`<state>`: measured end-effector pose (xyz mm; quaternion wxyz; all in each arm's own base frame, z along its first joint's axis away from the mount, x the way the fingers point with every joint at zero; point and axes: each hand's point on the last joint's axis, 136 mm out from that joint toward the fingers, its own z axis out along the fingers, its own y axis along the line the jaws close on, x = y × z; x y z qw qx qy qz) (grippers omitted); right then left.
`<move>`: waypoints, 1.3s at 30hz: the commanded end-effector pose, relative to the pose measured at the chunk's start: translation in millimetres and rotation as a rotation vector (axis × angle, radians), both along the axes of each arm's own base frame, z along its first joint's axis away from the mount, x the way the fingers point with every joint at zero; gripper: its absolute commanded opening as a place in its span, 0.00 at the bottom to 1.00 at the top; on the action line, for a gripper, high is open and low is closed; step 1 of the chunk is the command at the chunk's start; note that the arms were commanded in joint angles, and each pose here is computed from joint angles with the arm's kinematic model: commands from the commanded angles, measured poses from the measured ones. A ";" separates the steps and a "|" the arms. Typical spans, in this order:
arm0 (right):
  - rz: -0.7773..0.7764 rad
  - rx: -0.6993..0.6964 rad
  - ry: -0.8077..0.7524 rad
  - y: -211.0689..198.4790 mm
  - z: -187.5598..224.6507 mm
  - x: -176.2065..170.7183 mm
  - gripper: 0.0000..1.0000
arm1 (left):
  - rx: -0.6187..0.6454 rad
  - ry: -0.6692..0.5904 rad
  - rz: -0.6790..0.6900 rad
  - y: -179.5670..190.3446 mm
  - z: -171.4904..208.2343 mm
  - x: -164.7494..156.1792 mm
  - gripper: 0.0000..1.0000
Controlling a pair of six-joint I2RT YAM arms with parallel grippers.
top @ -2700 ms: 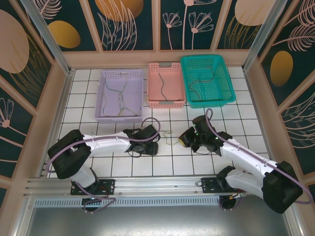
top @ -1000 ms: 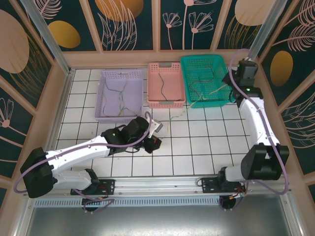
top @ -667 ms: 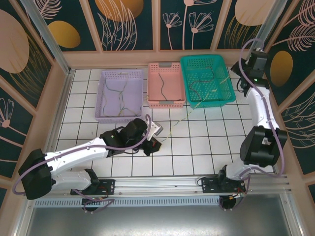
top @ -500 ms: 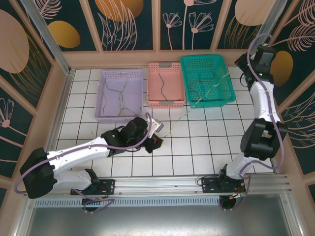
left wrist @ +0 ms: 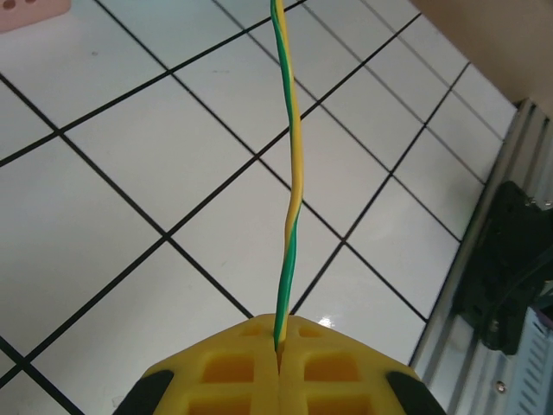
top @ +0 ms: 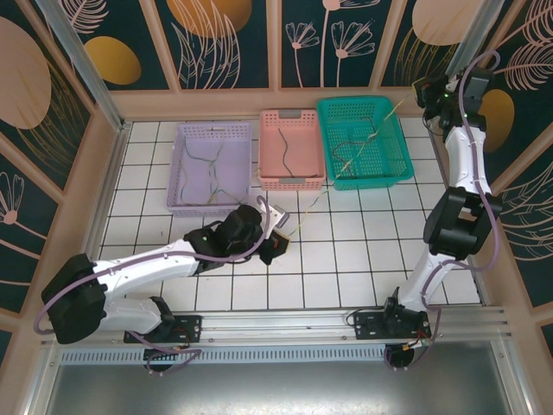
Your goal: Untangle the cables
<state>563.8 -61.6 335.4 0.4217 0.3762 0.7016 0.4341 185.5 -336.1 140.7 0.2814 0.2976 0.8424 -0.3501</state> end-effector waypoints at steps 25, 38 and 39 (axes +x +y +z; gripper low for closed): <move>-0.120 -0.174 -0.468 58.7 244.0 -48.5 0.00 | 0.101 0.024 0.261 -2.1 63.5 36.2 0.47; -0.104 -0.114 -0.556 98.1 237.5 -81.2 0.00 | -0.867 0.388 0.811 55.4 272.1 95.4 0.79; -0.092 -0.106 -0.548 103.6 233.5 -79.5 0.00 | -0.935 0.414 0.767 44.8 282.4 97.9 0.76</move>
